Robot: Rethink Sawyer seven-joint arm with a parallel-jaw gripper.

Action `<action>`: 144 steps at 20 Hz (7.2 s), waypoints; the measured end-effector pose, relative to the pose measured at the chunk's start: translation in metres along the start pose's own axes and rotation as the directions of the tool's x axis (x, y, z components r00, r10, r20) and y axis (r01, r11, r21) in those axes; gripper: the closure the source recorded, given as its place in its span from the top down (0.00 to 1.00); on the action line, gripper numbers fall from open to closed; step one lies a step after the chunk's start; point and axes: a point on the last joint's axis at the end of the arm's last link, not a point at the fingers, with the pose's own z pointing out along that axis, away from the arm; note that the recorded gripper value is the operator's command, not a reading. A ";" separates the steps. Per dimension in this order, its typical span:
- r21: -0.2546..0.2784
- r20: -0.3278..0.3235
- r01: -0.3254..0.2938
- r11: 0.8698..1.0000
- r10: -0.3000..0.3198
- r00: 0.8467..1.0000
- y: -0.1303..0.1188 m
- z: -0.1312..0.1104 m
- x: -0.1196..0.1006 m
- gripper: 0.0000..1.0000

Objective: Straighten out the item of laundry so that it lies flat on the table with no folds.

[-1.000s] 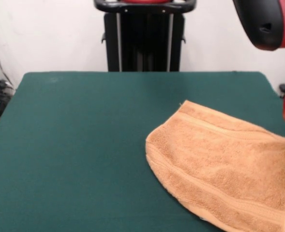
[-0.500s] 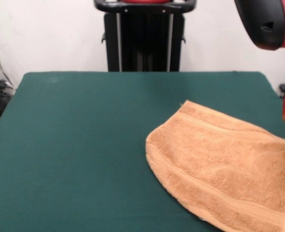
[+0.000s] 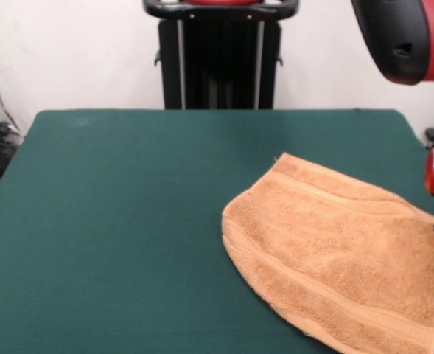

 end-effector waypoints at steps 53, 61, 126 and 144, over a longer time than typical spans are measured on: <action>-0.008 0.132 -0.141 0.990 0.141 0.981 -0.148 -0.023 -0.090 1.00; -0.022 0.162 -0.117 0.993 0.119 0.980 -0.139 -0.042 -0.096 1.00; -0.048 0.168 -0.020 0.999 0.028 0.985 -0.222 0.002 -0.132 1.00; -0.027 0.114 -0.007 1.000 0.010 0.993 -0.224 0.048 -0.130 1.00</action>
